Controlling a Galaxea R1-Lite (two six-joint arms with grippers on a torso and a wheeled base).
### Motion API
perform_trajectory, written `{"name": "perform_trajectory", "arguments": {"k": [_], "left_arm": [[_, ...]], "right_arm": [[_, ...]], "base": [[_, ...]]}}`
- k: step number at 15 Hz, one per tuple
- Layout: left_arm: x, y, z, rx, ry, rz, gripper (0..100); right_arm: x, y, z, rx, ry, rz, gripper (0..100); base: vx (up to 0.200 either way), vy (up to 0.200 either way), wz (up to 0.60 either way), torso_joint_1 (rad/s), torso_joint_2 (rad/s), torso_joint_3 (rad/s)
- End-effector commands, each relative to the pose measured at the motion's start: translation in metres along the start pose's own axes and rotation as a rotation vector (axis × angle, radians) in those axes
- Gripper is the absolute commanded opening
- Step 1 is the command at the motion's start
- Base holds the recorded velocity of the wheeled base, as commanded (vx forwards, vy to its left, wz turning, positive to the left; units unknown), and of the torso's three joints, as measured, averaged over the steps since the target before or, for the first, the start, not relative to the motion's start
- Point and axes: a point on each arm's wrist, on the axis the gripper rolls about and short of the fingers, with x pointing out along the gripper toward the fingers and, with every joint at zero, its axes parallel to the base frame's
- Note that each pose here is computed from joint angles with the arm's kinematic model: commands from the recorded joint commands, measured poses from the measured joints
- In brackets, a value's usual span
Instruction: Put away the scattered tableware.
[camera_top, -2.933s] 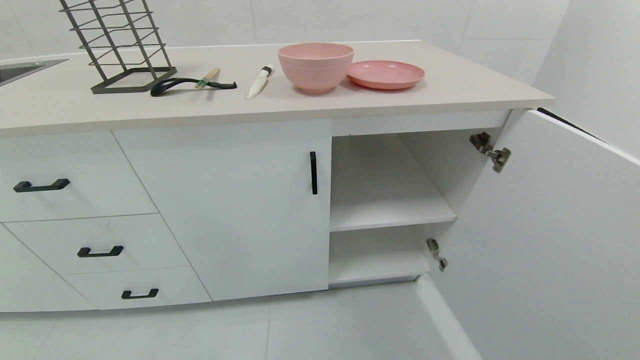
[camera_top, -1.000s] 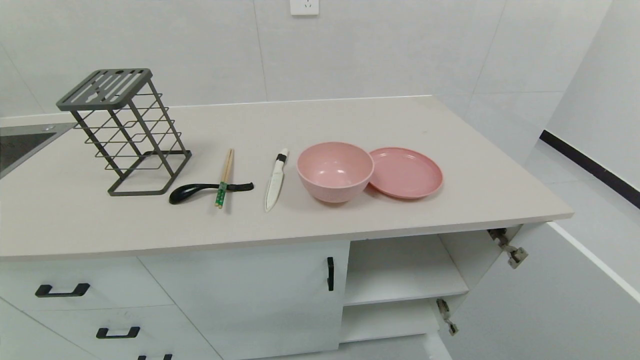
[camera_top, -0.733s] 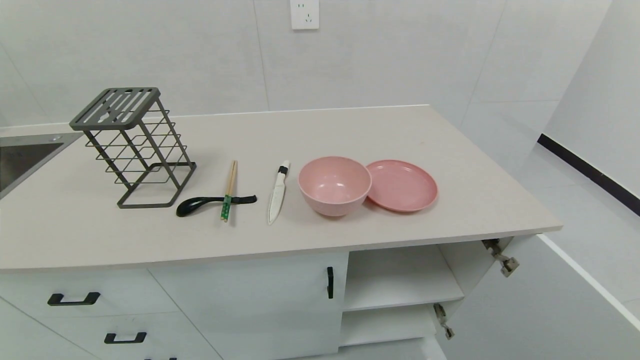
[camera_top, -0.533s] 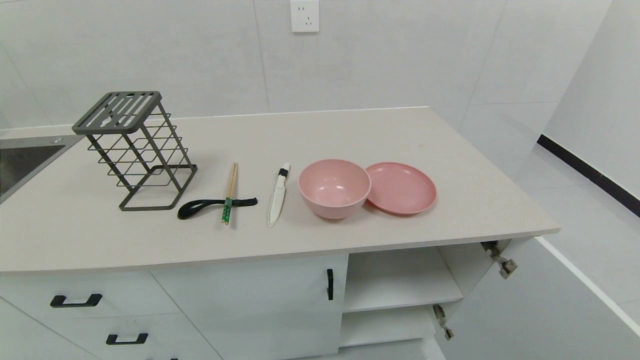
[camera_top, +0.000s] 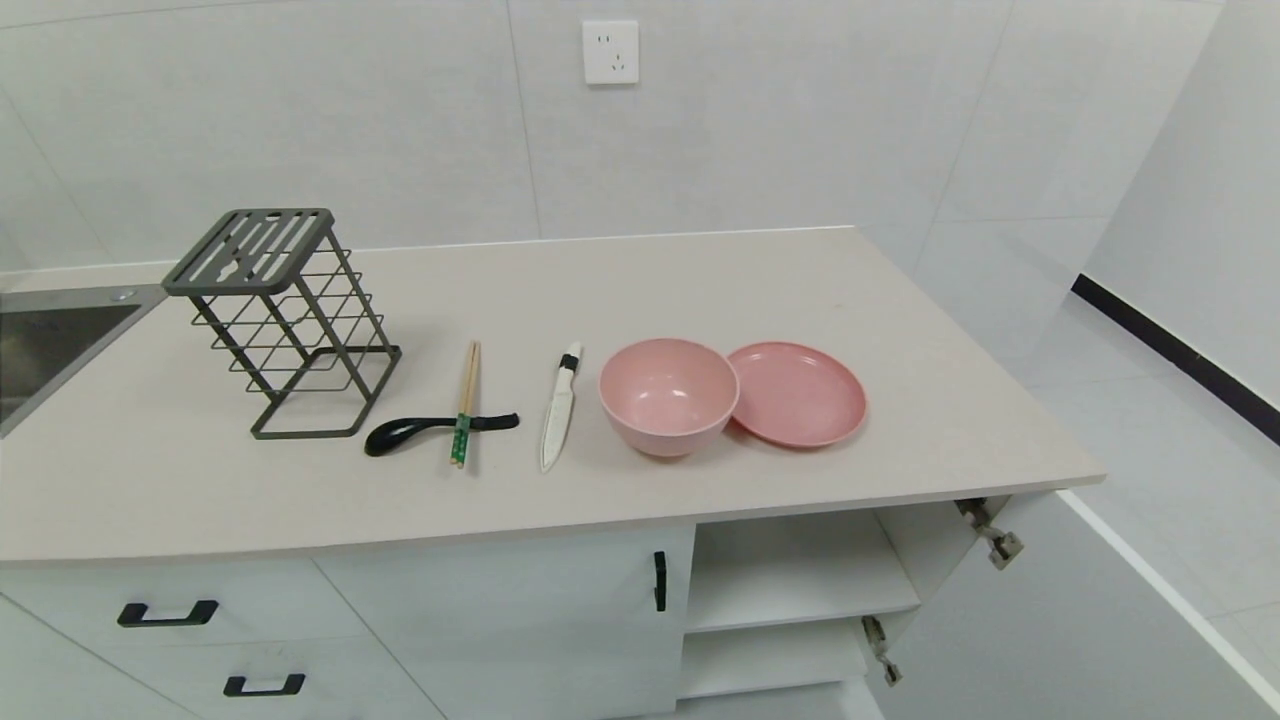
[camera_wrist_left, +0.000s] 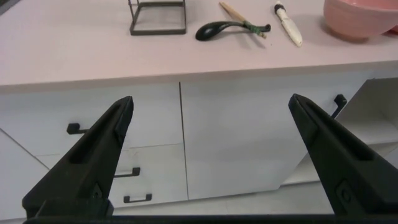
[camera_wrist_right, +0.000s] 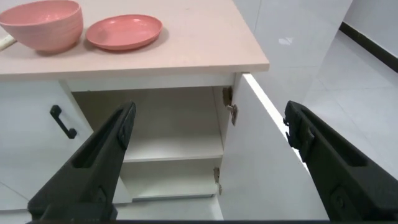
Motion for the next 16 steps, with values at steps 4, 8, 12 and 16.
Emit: {"name": "perform_trajectory", "arguments": {"k": [4, 8, 12, 16], "left_arm": [[0.0001, 0.0001, 0.0000, -0.006, 0.002, 0.004, 100], [0.0001, 0.0001, 0.0001, -0.007, 0.000, 0.005, 100], [0.0001, 0.0001, 0.0000, -0.006, 0.002, 0.005, 100], [0.0001, 0.0001, 0.0000, 0.000, 0.002, 0.004, 100]], "right_arm": [[0.0000, 0.0000, 0.0001, 0.000, -0.001, 0.002, 100], [0.0000, 0.0000, 0.0001, 0.000, -0.001, 0.002, 100], [0.0000, 0.0000, 0.0001, 0.001, -0.001, 0.002, 100], [0.0000, 0.0000, 0.0001, 0.000, -0.001, 0.002, 100]], "base": [[0.100, -0.200, 0.00, 0.107, -0.23, -0.111], [0.050, -0.050, 0.00, 0.009, -0.01, -0.008], [0.150, 0.150, 0.00, -0.003, 0.00, 0.002], [0.100, 0.000, 0.00, -0.002, 0.00, 0.001]]}}
